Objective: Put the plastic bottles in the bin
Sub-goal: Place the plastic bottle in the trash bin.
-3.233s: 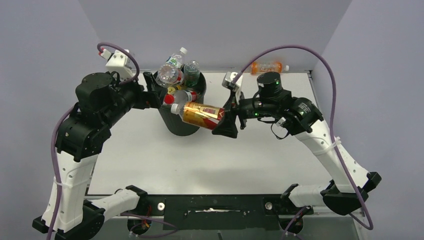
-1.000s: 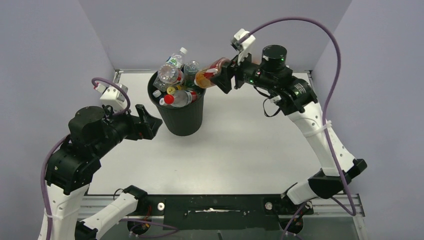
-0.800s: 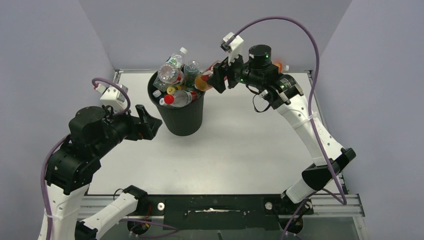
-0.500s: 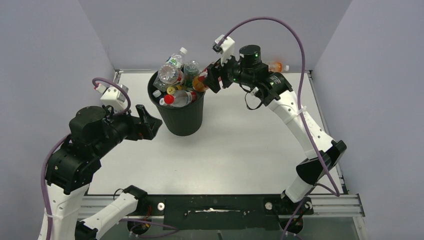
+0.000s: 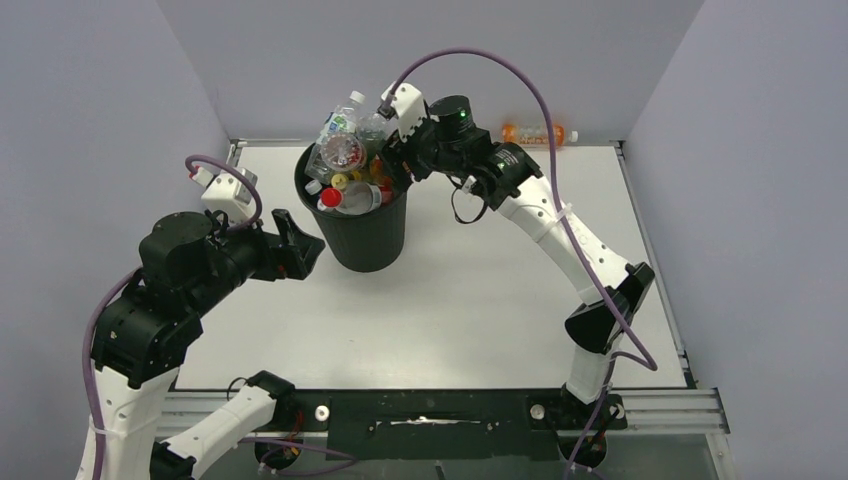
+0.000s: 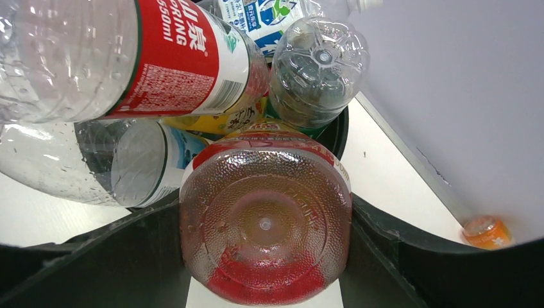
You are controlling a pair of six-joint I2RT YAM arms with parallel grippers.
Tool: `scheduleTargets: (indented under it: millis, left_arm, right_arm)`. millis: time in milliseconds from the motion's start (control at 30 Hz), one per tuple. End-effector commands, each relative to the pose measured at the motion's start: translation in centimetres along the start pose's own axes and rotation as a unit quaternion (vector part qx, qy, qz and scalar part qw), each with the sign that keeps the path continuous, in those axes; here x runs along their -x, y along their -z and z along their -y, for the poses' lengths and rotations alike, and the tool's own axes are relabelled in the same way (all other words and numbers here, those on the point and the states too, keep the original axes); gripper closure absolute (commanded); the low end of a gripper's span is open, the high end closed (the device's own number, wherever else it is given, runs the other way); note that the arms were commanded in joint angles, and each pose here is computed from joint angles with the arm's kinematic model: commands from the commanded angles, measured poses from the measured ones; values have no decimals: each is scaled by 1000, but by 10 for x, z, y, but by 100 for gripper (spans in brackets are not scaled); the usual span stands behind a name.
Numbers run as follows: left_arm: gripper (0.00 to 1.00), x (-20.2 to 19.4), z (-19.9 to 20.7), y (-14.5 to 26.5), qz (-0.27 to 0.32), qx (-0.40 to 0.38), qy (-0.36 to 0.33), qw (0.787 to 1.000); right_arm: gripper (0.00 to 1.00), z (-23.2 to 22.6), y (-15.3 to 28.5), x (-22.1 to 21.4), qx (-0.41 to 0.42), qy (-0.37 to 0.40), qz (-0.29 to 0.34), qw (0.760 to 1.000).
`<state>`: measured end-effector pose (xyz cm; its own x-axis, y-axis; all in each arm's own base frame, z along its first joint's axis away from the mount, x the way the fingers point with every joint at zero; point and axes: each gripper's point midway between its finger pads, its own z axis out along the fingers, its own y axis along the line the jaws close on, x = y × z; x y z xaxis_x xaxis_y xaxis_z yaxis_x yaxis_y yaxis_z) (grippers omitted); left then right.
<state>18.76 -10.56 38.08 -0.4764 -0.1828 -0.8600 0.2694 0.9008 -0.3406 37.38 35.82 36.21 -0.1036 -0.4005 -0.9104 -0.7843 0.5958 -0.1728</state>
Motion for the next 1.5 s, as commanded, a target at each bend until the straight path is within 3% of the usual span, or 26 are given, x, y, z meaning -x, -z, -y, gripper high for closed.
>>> scheduleTargets:
  millis: [0, 467, 667, 800, 1033, 1133, 1467]
  left_arm:
    - [14, 8, 3, 0, 15, -6, -8, 1000]
    - [14, 5, 2, -3, 12, -7, -8, 1000]
    - [14, 5, 2, -3, 12, -6, -8, 1000]
    - [14, 5, 2, -3, 12, -6, -8, 1000]
    - [14, 8, 3, -2, 15, -8, -6, 1000]
    - [14, 9, 4, -1, 17, -9, -6, 1000]
    - [14, 14, 6, 1, 25, -11, -5, 1000]
  right_arm:
    - [39, -6, -3, -9, -10, 16, -29, 999]
    - [33, -13, -10, -25, -1, 12, -49, 999]
    - [28, -13, 2, -3, 2, 6, -13, 1000]
    - [14, -14, 10, 10, 4, 3, 8, 1000]
    - [10, -14, 24, 22, 1, -7, 29, 1000]
    - [0, -12, 36, 34, -5, -12, 49, 999]
    - [2, 21, 85, 52, -40, -67, 117, 990]
